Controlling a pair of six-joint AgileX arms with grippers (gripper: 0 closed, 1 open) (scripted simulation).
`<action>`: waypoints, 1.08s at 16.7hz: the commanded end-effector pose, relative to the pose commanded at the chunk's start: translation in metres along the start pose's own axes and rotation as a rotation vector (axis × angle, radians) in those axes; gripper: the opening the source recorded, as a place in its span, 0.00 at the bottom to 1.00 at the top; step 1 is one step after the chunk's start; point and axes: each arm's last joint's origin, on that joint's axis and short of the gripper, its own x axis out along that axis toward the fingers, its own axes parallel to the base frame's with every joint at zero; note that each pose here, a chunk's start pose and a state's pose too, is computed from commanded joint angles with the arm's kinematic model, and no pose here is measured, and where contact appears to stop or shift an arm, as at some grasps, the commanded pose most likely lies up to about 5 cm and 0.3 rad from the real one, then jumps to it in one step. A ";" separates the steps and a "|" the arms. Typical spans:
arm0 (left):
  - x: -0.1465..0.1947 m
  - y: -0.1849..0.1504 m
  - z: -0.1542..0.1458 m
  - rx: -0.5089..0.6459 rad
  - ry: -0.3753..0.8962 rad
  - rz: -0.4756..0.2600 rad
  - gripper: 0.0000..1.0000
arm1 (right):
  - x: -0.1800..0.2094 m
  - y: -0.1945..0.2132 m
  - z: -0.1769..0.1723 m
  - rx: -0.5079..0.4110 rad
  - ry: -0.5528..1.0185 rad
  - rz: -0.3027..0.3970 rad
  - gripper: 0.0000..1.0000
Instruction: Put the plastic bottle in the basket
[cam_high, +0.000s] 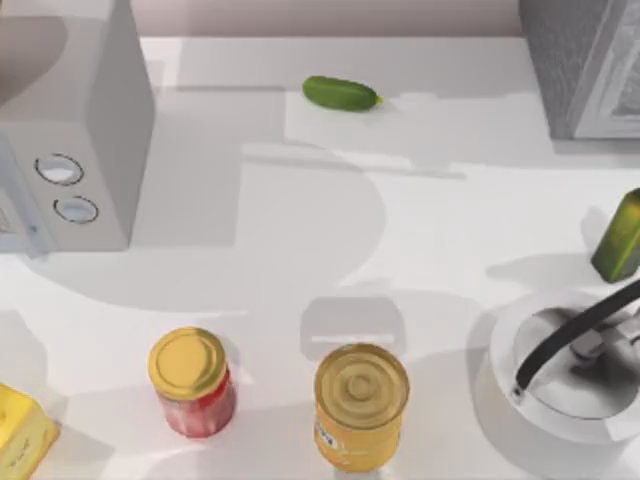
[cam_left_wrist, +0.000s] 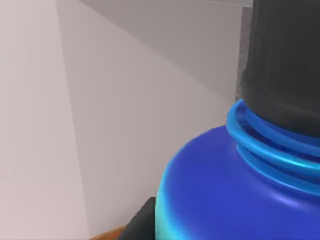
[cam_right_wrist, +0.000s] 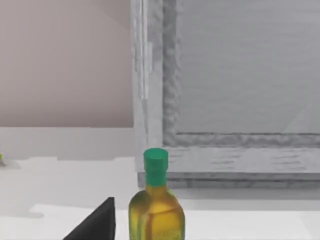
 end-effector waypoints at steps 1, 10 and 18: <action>0.002 0.011 0.007 0.005 -0.002 -0.004 0.00 | 0.000 0.000 0.000 0.000 0.000 0.000 1.00; 0.020 0.066 0.021 -0.010 -0.012 -0.034 0.00 | 0.000 0.000 0.000 0.000 0.000 0.000 1.00; 0.023 0.067 0.017 -0.027 -0.004 -0.029 0.00 | 0.000 0.000 0.000 0.000 0.000 0.000 1.00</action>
